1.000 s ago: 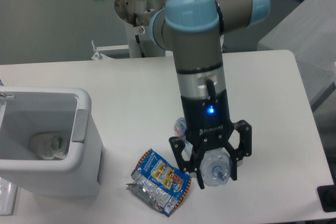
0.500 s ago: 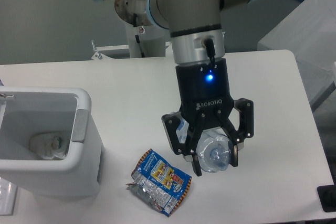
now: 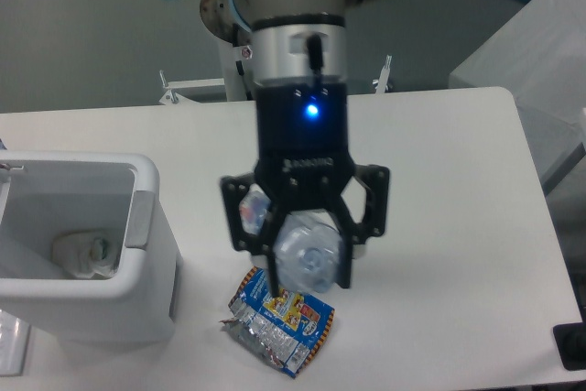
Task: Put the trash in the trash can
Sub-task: 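Lift the bottle and carry it toward the white trash bin, then lower the bottle into the bin and open the gripper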
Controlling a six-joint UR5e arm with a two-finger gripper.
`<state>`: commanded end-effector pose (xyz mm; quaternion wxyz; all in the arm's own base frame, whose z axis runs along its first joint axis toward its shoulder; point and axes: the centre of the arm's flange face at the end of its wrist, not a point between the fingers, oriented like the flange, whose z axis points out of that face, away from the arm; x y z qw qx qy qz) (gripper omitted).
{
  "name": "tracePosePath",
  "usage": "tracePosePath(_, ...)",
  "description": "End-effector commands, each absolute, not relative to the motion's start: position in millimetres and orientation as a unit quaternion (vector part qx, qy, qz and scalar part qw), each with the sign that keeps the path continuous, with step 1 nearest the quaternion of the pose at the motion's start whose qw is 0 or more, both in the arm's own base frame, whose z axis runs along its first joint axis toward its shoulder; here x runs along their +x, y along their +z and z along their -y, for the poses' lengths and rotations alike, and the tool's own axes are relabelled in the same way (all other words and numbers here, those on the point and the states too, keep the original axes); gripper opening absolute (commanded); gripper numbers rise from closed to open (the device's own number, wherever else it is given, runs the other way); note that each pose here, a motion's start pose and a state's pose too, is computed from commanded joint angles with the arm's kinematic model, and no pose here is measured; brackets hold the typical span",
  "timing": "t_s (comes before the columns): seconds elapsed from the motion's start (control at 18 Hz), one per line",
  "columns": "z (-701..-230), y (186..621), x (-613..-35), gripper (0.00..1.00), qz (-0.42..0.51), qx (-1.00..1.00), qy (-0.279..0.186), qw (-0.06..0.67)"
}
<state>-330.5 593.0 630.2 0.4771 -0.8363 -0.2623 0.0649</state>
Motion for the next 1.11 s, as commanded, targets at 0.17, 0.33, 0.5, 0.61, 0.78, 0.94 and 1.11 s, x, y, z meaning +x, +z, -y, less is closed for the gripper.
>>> tracePosePath(0.17, -608.1, 633.0, -287.8, 0.64, 0.249, -0.840, 0.043, 0.480)
tracePosePath(0.33, -618.2, 632.1, -250.6, 0.64, 0.221, -0.848, 0.023, 0.480)
tracePosePath(0.5, -632.7, 622.4, -218.2, 0.64, 0.195, -0.858, -0.001, 0.475)
tracePosePath(0.61, -642.4, 611.8, -201.1, 0.64, 0.184, -0.864, -0.013, 0.468)
tracePosePath(0.78, -656.7, 605.7, -176.7, 0.64, 0.165, -0.869, -0.024, 0.465)
tracePosePath(0.94, -663.9, 604.8, -158.5, 0.65, 0.152, -0.872, -0.032, 0.464)
tracePosePath(1.11, -667.9, 575.0, -155.1, 0.66, 0.156, -0.883, -0.039, 0.440)
